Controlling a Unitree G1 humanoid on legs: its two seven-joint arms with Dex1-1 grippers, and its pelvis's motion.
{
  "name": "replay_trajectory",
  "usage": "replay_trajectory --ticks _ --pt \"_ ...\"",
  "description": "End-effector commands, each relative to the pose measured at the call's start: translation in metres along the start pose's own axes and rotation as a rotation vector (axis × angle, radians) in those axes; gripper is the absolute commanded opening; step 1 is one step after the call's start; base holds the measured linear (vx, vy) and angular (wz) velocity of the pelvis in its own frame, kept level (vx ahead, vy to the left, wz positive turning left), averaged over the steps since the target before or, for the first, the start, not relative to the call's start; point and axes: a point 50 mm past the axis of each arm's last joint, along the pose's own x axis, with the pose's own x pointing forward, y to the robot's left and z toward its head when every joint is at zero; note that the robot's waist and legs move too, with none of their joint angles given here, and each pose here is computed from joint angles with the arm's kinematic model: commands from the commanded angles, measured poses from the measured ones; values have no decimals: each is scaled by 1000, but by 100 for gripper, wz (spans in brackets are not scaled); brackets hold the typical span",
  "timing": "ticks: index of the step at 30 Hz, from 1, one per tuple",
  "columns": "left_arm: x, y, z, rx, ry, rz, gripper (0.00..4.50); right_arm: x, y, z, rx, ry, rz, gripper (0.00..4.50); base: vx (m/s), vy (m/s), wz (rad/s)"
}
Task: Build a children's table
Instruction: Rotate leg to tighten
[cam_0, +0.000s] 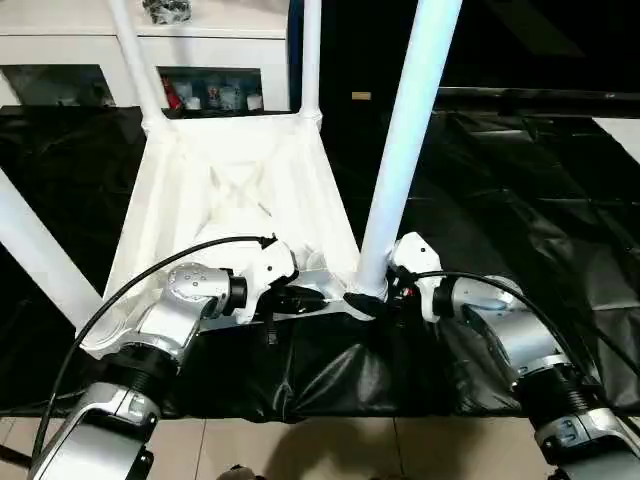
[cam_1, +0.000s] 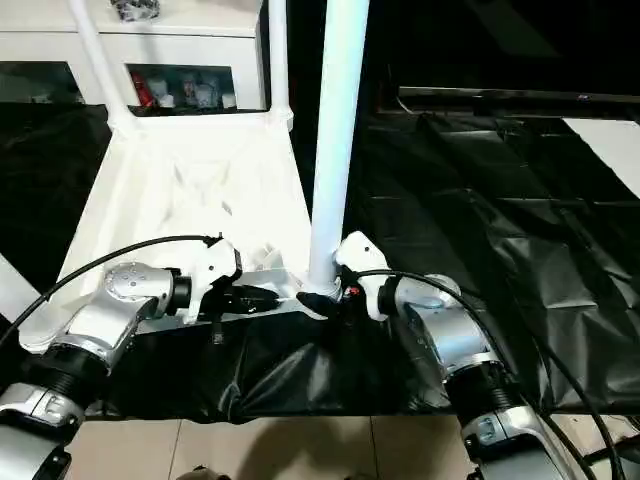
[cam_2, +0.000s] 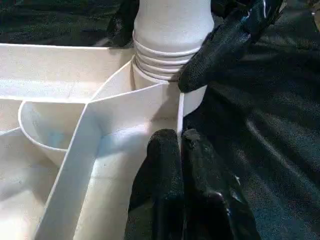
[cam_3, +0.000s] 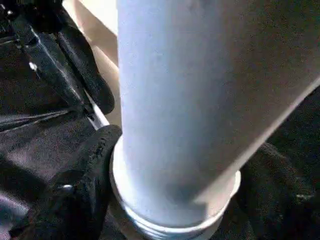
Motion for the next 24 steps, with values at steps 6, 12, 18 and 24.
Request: replay_trajectory --ticks 6,12,18,24 --pt "1 -4 -13 -58 49 33 0 16 1 0 65 -46 -63 285 0 0 0" --pt "30 1 2 -93 32 191 0 44 13 -7 189 -41 -254 277 0 0 0" --pt "72 -1 27 -132 -5 333 0 83 31 17 248 -105 -375 277 0 0 0" --pt "65 -6 27 -52 -36 226 0 73 33 23 213 -189 -241 346 0 0 0"
